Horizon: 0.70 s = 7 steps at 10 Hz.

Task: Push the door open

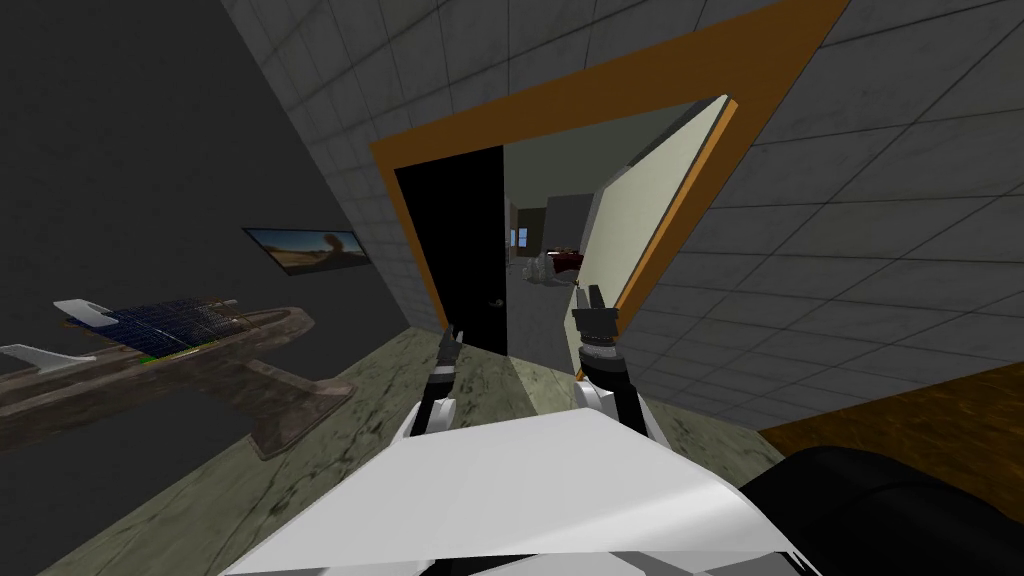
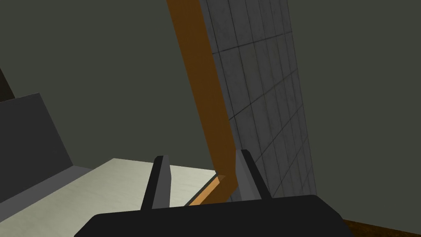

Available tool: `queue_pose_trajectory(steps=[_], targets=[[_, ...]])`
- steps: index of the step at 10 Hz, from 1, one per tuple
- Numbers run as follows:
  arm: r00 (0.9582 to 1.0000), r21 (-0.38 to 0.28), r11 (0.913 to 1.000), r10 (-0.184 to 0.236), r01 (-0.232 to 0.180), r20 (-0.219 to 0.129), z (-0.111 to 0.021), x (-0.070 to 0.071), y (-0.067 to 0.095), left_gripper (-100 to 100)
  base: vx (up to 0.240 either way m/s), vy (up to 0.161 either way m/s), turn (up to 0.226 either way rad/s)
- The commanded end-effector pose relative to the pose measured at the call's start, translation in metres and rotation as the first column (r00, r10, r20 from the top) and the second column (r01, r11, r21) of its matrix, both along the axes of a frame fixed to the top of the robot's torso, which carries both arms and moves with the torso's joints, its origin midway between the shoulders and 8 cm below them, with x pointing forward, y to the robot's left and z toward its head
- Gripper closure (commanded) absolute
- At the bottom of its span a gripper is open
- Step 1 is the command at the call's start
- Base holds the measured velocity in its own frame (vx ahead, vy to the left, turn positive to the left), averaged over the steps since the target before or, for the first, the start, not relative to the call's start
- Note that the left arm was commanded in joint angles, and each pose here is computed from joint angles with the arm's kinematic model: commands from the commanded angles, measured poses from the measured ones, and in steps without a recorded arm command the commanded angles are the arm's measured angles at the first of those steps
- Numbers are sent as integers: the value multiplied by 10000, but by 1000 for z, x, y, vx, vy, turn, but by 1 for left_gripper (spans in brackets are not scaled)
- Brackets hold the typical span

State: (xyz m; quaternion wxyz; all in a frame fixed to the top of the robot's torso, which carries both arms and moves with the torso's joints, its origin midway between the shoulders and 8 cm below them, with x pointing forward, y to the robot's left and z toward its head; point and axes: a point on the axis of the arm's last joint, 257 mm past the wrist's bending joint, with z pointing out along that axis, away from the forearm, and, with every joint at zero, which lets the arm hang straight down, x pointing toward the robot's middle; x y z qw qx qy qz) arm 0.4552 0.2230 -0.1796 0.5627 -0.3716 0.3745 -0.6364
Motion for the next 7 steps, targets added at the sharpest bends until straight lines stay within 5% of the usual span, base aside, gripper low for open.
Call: queue_pose_trajectory(steps=[1, 7], targets=[[9997, 14, 10000, -76, 76, -248, -13, 5, -4, -100, 65, 13, -98], [9934, 107, 9995, -282, 296, -1110, -57, 19, -14, -100, 77, 19, -69]])
